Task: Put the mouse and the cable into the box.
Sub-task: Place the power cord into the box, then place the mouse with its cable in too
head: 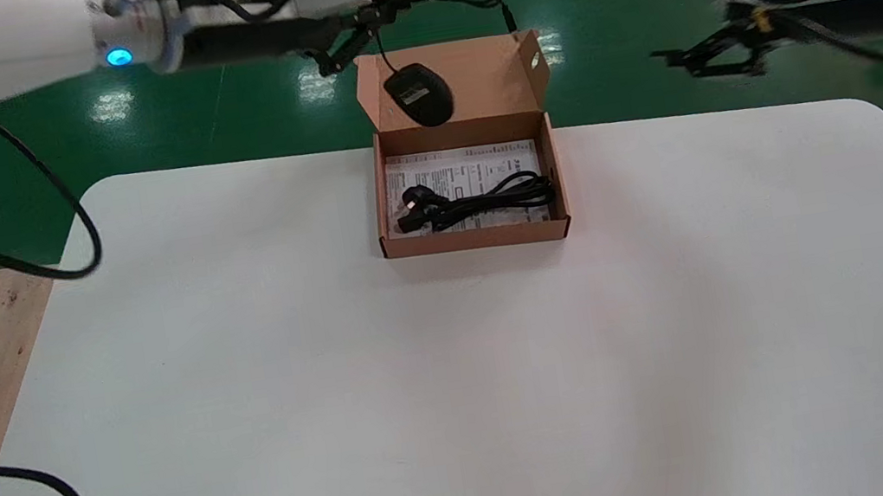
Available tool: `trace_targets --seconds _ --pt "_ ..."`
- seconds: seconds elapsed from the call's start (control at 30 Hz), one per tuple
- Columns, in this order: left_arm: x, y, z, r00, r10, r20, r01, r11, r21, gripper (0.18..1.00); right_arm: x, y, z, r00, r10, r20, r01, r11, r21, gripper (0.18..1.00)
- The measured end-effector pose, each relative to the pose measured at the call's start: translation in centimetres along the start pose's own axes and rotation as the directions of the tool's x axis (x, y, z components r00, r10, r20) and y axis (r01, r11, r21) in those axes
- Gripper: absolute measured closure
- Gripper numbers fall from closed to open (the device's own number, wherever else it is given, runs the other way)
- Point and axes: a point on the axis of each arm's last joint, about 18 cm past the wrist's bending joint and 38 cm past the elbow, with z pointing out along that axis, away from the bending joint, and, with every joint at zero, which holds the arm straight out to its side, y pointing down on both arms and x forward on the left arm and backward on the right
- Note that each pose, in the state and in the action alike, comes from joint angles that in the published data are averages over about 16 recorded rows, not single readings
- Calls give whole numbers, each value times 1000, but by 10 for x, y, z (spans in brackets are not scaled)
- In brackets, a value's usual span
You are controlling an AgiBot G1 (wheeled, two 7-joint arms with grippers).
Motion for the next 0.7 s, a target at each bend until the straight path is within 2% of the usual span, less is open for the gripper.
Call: trace_targets --seconds 0.17,0.37,0.53,0.7 --pt "41 7 28 999 -31 -20 31 1000 0 975 21 41 -51 998 -2 -61 -3 996 -84 495" --pt "86 15 49 996 -77 -50 77 997 -9 975 29 79 -100 995 -5 -97 -13 984 -176 367" --pt "116 23 57 988 -128 -84 126 991 -34 975 27 97 -128 995 5 -97 -26 976 -217 280" --pt "135 30 60 971 -217 -100 212 975 -64 975 24 107 -151 996 20 -83 -39 972 -230 228"
